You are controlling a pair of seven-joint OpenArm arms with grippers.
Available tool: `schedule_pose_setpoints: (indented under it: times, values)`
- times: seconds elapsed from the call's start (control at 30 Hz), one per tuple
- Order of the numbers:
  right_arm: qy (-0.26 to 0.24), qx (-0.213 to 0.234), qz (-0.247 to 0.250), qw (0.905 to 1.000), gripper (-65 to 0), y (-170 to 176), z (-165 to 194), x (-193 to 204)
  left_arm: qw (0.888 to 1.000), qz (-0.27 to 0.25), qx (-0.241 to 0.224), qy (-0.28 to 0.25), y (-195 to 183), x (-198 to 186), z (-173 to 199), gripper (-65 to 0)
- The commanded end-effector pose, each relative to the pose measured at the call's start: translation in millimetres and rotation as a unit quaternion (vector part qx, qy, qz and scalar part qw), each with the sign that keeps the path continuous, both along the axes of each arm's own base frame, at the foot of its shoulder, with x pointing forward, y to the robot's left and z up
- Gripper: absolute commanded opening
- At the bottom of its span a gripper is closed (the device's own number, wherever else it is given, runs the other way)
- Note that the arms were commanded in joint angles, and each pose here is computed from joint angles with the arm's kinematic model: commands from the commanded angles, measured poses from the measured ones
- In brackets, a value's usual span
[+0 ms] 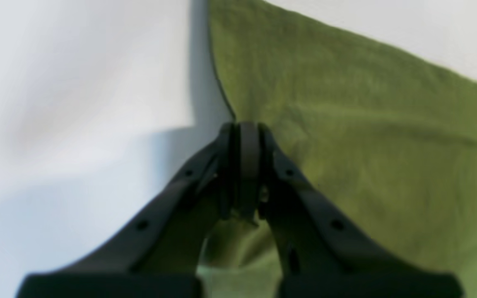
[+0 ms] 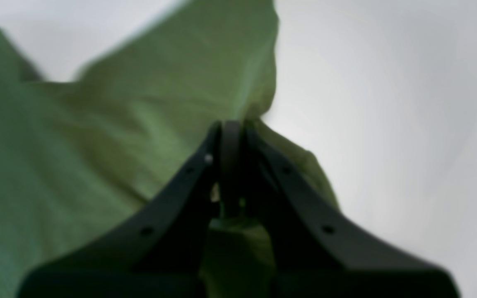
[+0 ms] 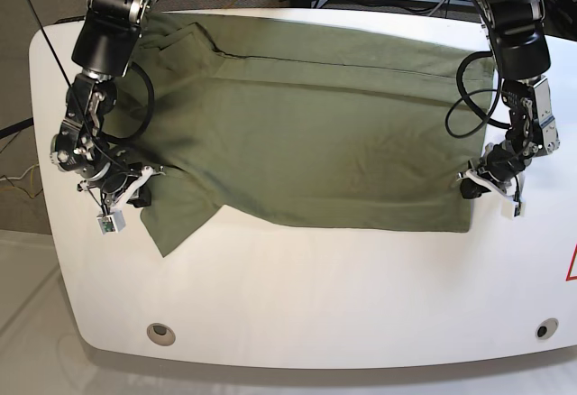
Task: Fold the T-shirt properly
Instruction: 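Lift the hem and fold it over the shirt toward the collar fold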
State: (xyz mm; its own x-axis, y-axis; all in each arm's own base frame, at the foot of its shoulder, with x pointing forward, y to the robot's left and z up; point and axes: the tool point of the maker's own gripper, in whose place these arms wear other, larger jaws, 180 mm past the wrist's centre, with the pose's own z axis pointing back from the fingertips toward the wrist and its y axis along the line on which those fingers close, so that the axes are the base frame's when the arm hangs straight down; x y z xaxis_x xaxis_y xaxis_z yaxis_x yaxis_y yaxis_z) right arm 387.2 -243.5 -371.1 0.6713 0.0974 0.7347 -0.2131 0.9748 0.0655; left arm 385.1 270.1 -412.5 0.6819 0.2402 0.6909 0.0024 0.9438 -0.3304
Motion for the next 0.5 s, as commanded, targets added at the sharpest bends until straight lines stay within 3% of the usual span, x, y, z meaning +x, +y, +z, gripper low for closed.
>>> schedule_pose_setpoints:
  times: [0.0,0.47]
  values:
    - [-0.024,-0.020,0.006,0.9995,-65.0,-3.8,21.1,5.0,0.999,-0.009,0.020,-0.049,4.7,10.4,33.0,-65.0]
    - [-0.035,-0.006,0.009,0.9993,-65.0,8.3,20.7,6.3,0.999,-0.009,0.026,-0.046,10.2,2.1,25.1,-65.0]
